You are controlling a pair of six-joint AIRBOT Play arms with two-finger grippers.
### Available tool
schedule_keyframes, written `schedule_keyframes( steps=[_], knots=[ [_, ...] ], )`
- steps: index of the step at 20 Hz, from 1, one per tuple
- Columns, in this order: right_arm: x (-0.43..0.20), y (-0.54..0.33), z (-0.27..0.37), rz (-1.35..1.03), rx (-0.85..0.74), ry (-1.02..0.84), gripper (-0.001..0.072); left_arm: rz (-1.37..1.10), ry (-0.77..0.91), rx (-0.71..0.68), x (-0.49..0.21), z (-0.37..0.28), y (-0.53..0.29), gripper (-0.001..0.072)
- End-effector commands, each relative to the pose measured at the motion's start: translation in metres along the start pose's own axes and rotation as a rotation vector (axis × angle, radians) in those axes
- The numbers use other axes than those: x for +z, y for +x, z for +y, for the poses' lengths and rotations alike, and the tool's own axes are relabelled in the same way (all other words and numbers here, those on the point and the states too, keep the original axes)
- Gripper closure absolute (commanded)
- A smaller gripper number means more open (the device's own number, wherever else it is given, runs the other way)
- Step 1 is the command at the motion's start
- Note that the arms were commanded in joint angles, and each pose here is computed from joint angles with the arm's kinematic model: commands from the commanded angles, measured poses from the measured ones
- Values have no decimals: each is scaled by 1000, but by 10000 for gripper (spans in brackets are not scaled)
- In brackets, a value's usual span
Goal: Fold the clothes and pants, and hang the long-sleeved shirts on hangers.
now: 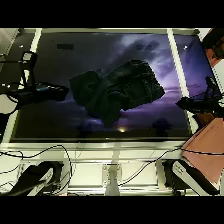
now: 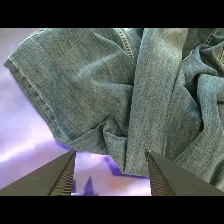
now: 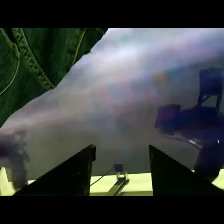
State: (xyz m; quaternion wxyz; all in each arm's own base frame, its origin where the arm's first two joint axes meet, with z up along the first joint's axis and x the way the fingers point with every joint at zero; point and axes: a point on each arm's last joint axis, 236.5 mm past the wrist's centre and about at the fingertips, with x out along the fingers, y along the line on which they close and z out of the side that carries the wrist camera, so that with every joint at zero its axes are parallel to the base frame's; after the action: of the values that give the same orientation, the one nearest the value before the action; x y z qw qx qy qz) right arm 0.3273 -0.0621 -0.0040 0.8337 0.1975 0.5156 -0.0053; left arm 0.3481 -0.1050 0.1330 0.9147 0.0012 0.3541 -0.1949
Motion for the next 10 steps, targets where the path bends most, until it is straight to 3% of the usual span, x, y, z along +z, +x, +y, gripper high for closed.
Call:
schedule_keyframes(
  steps=[1,5,8,10],
  knots=[
    [7,1,-1,-31,-2,-2,295,-2,1,0,1,0,0,241],
    [2,15,-9,-29,-12,60,295,-2,1,0,1,0,0,241],
    [-3,45,10,11,124,198,293,-2,1,0,1,0,0,241],
    [10,63,29,-6,258,299,237,-2,1,0,1,0,0,241]
  ],
)
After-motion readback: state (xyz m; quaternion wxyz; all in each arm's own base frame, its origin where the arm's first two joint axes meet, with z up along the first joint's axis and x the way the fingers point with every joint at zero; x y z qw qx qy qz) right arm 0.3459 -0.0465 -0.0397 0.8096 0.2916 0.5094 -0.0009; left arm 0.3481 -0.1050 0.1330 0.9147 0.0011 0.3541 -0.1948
